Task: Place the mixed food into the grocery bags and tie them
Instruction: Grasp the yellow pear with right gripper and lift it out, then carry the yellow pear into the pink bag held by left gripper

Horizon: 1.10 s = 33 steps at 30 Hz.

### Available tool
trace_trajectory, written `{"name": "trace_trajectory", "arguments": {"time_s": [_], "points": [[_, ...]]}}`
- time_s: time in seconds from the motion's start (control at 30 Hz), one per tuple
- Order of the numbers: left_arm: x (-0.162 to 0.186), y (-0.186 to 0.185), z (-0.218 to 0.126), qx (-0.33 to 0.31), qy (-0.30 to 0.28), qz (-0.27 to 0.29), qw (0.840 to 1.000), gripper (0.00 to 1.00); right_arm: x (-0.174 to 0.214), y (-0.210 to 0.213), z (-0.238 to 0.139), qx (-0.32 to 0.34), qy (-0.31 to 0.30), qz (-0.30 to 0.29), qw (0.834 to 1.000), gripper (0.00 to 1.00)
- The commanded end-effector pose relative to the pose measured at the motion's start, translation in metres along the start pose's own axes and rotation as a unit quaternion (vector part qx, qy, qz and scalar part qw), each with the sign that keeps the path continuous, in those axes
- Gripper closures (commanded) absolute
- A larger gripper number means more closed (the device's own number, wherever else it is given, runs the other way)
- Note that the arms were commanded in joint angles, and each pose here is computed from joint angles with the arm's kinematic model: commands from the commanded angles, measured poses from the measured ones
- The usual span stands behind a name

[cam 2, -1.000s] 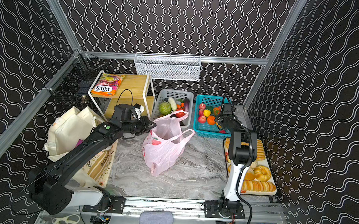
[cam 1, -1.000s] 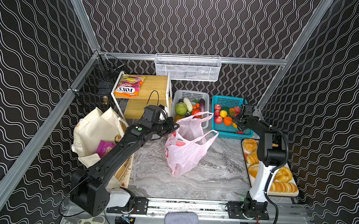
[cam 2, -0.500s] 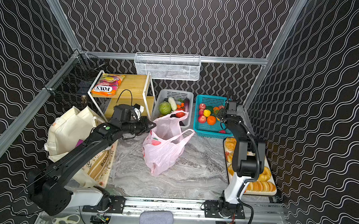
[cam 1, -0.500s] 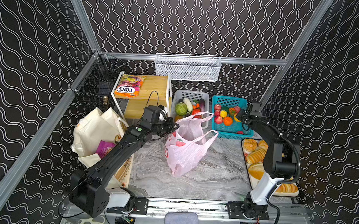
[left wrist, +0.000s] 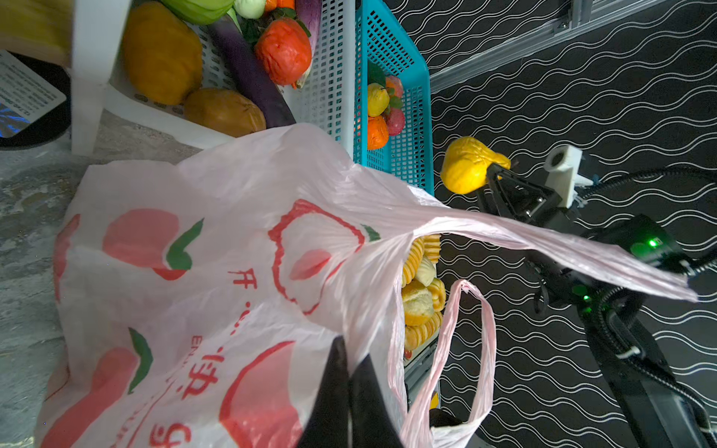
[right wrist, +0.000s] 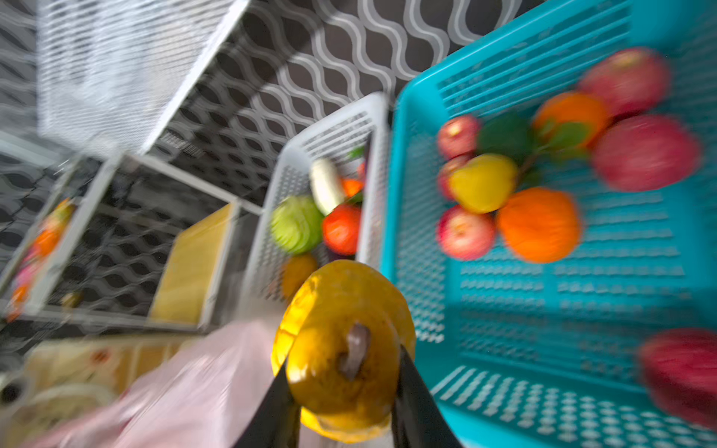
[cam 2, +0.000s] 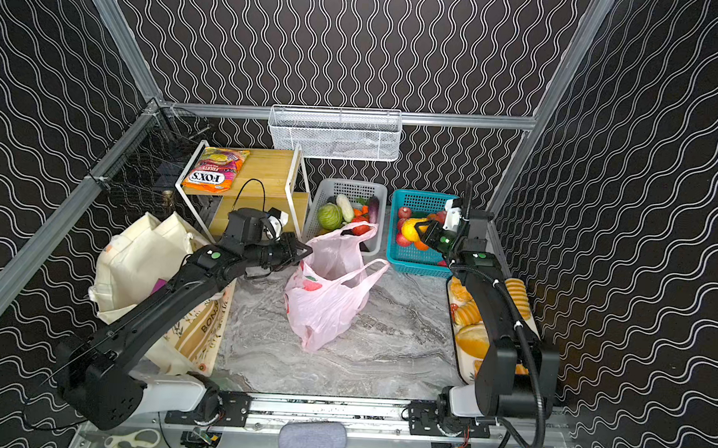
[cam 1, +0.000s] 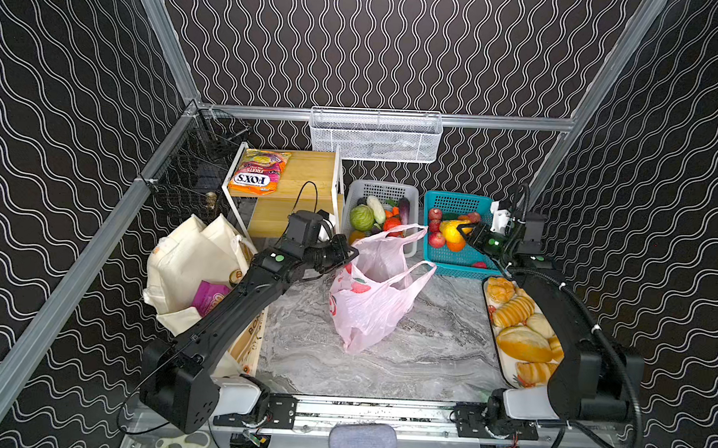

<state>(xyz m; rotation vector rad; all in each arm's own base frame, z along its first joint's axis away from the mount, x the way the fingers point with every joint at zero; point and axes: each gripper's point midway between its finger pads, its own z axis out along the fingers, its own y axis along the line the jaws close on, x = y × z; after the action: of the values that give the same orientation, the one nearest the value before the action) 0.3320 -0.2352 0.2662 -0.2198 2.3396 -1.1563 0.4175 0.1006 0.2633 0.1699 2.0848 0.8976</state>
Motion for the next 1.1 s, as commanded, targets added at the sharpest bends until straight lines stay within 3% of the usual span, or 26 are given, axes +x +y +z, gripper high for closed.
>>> {"name": "trace_trajectory", "arguments": {"time_s": [0.0,0.13,0.3,0.47,0.63,0.73,0.8,0.87,0.97,1.07], "points": [[-0.003,-0.008,0.005,0.021,0.003,-0.004,1.000,1.00,0.035,0.031,-0.008,-0.061,0.054,-0.028,0.996,0.74],[-0.006,-0.018,0.010,0.047,0.007,-0.015,0.999,1.00,0.064,0.076,-0.022,-0.149,0.098,-0.036,0.983,0.74],[-0.004,-0.011,0.013,0.037,0.007,-0.022,0.999,1.00,0.095,0.117,-0.028,-0.186,0.114,-0.107,0.970,0.73],[-0.003,-0.006,0.012,0.029,0.006,-0.025,0.999,1.00,0.114,0.130,-0.012,-0.186,0.134,-0.129,0.965,0.71],[0.001,-0.003,0.008,0.020,0.008,-0.025,0.999,1.00,0.119,0.149,0.012,-0.172,0.097,-0.187,0.962,0.67],[-0.002,-0.002,0.005,0.023,-0.009,-0.035,0.999,1.00,0.117,0.156,0.028,-0.144,0.081,-0.219,0.962,0.62],[-0.004,-0.008,0.005,0.042,-0.014,-0.040,0.998,1.00,0.123,0.158,0.036,-0.136,0.091,-0.239,0.957,0.44],[-0.003,-0.007,0.005,0.041,-0.014,-0.041,0.998,1.00,0.123,0.160,0.035,-0.134,0.097,-0.243,0.956,0.36],[-0.002,-0.002,0.005,0.027,-0.010,-0.037,0.999,1.00,0.117,0.168,0.018,-0.151,0.076,-0.254,0.952,0.27],[-0.004,-0.003,0.007,0.028,-0.012,-0.037,0.999,1.00,0.103,0.179,-0.012,-0.171,0.014,-0.271,0.947,0.26]]}}
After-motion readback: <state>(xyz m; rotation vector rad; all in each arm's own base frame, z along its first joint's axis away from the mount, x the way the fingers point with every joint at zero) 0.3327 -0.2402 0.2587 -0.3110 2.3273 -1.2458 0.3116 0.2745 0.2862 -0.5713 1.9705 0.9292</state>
